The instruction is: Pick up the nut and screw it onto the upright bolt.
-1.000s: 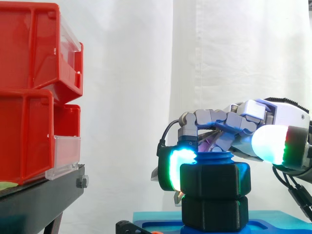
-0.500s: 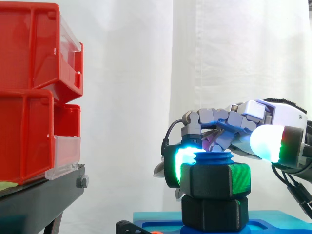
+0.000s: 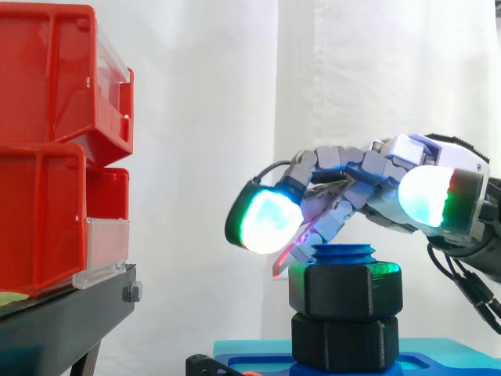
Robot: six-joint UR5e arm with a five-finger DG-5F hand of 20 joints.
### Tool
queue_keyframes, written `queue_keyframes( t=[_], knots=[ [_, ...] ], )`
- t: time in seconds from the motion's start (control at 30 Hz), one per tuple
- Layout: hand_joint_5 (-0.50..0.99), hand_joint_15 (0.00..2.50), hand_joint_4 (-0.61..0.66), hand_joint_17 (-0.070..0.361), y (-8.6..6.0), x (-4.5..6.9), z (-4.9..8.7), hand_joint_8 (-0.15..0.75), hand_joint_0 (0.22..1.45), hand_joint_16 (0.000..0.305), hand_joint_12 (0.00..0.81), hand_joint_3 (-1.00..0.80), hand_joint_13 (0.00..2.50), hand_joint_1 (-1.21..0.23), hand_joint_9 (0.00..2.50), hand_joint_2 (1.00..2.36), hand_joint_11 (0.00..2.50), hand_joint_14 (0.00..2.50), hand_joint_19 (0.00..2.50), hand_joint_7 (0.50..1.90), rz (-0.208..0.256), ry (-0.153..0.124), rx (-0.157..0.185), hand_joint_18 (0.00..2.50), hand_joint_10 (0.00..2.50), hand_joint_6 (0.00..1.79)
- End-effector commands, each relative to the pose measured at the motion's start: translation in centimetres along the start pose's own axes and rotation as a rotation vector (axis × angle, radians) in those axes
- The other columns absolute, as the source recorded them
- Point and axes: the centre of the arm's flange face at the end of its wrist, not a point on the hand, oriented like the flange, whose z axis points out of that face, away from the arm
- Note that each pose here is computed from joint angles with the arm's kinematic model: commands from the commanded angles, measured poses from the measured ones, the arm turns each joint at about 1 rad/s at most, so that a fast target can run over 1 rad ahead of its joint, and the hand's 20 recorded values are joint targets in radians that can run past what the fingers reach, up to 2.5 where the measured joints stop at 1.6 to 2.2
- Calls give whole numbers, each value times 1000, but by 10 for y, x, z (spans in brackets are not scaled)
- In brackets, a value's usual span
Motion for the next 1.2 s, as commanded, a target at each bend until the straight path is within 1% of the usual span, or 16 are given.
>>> queue_keyframes(
  t=[0.0,0.03,0.07,0.1,0.2,0.23,0.33,0.4,0.43,0.57,0.67,0.8,0.87,1.0,1.07,1.17],
  knots=[
    [-92,0,229,78,-1,-3,3,255,484,35,223,-500,771,-180,1026,1000,0,0,223,777,-5,-5,-10,620,0,503],
    [-93,0,228,78,3,-2,6,253,483,35,223,-500,766,-180,1022,1000,0,0,220,766,-1,-3,-15,615,0,503],
    [-95,0,228,78,2,-2,6,252,483,35,222,-500,757,-179,1009,1000,0,0,222,751,-2,-5,-14,610,0,503],
    [-95,0,224,78,7,-1,10,249,483,34,225,-500,743,-178,1000,1000,0,0,217,739,0,-4,-20,601,0,502],
    [-98,0,222,76,13,3,14,246,482,34,223,-500,713,-172,972,1000,0,0,202,715,7,1,-25,558,0,502],
    [-100,0,221,76,17,5,16,244,481,34,224,-500,702,-169,961,1000,0,0,200,705,13,5,-22,541,0,502],
    [-101,0,217,75,19,7,19,243,480,34,227,-500,690,-164,945,1000,0,0,194,702,17,9,-16,525,0,502],
    [-101,0,217,76,26,10,24,245,479,34,228,-500,689,-164,945,1000,0,0,186,700,27,12,-4,525,0,502],
    [-102,0,221,75,30,12,27,243,479,33,229,-500,690,-163,942,1000,0,0,190,701,33,16,-2,525,0,502],
    [-103,0,220,75,38,17,31,246,480,33,230,-500,700,-163,939,1000,0,0,196,707,47,33,6,532,0,502],
    [-102,0,220,75,38,17,31,247,479,33,231,-500,704,-163,942,1000,0,0,196,706,44,31,9,534,0,502],
    [-102,0,223,76,41,20,32,249,479,34,231,-500,709,-162,946,1000,0,0,188,715,45,38,7,545,0,502],
    [-102,0,226,76,41,20,33,251,479,34,229,-500,713,-163,945,1000,0,0,190,720,41,34,7,553,0,502],
    [-100,0,228,76,44,22,34,249,480,34,229,-500,715,-165,950,1000,0,0,195,735,48,43,6,558,0,503],
    [-99,0,227,76,44,21,34,253,480,34,228,-500,713,-166,952,1000,0,0,194,745,44,39,4,558,0,502],
    [-97,0,230,76,45,24,31,253,479,34,230,-500,710,-168,953,1000,0,0,201,760,42,52,8,558,0,503]
  ],
)
